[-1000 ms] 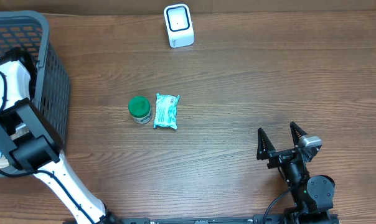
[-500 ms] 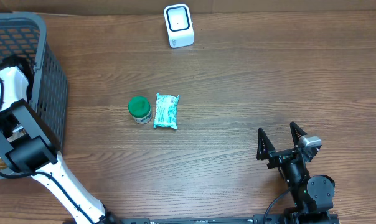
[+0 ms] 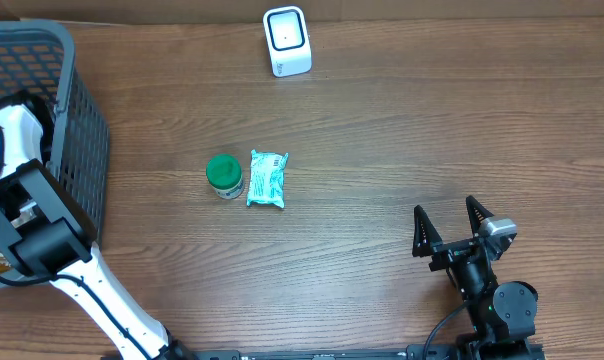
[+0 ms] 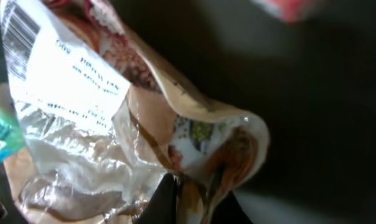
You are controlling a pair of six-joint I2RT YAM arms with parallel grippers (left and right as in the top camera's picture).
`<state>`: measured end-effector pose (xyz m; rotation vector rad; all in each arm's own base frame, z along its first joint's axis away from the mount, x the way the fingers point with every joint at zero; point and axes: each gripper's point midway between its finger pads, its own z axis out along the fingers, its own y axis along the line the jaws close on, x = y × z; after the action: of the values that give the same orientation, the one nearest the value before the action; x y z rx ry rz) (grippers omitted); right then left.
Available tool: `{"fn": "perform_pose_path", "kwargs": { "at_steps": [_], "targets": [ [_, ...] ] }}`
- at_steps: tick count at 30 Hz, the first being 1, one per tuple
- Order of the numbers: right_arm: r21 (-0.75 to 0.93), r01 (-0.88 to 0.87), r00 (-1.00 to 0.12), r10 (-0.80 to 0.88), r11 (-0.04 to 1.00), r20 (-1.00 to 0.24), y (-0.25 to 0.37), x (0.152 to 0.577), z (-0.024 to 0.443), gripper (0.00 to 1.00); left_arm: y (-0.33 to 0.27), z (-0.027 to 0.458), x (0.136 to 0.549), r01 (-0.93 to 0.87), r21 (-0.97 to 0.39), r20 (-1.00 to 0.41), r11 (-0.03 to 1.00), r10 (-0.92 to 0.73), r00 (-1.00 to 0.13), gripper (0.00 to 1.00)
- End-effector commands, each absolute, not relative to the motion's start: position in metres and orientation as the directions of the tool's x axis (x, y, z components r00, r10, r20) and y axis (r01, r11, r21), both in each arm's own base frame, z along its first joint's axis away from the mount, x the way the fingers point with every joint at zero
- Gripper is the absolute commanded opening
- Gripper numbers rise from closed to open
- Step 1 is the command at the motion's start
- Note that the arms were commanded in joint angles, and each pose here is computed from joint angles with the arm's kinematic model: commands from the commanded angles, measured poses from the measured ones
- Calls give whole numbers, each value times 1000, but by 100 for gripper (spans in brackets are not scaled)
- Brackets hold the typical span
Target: Scan the item barcode
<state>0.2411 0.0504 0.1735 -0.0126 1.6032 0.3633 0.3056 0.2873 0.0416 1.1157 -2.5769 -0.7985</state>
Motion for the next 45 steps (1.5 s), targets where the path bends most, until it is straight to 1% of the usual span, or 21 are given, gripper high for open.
{"fn": "perform_pose_path", "kwargs": {
  "at_steps": [1, 7, 10, 13, 18, 22, 23, 26, 29, 33, 34, 39, 45],
  "targets": [
    [219, -218, -73, 208, 951, -975, 48, 242, 170, 100, 290, 67, 331, -683, 471, -83, 558, -743, -664, 4],
    [219, -218, -73, 208, 951, -975, 48, 242, 170, 100, 283, 130, 360, -755, 331, -214, 566, -734, -644, 4],
    [219, -218, -73, 208, 951, -975, 48, 242, 170, 100, 279, 157, 365, -776, 275, -275, 568, -727, -629, 4],
    [219, -218, -73, 208, 951, -975, 48, 242, 170, 100, 277, 181, 364, -787, 249, -325, 564, -717, -617, 4],
    [219, -218, -73, 208, 951, -975, 48, 242, 170, 100, 274, 203, 360, -793, 232, -366, 563, -705, -608, 4],
    [219, -218, -73, 208, 951, -975, 48, 242, 170, 100, 273, 198, 356, -764, 255, -336, 592, -687, -644, 4],
    [219, -218, -73, 208, 951, -975, 48, 242, 170, 100, 273, 196, 355, -756, 266, -324, 598, -683, -654, 9],
    [219, -218, -73, 208, 951, -975, 48, 242, 170, 100, 273, 178, 347, -751, 273, -270, 601, -701, -660, 42],
    [219, -218, -73, 208, 951, -975, 48, 242, 170, 100, 273, 158, 341, -763, 233, -223, 603, -730, -646, 60],
    [219, -218, -73, 208, 951, -975, 48, 242, 170, 100, 271, 130, 338, -755, 89, -149, 650, -741, -655, 66],
    [219, -218, -73, 208, 951, -975, 48, 242, 170, 100, 272, 125, 336, -758, 77, -137, 648, -746, -652, 67],
    [219, -218, -73, 208, 951, -975, 48, 242, 170, 100, 281, 105, 318, -741, 90, -98, 666, -734, -672, 68],
    [219, -218, -73, 208, 951, -975, 48, 242, 170, 100, 284, 90, 320, -691, 82, -103, 718, -683, -723, 69]
  ]
}}
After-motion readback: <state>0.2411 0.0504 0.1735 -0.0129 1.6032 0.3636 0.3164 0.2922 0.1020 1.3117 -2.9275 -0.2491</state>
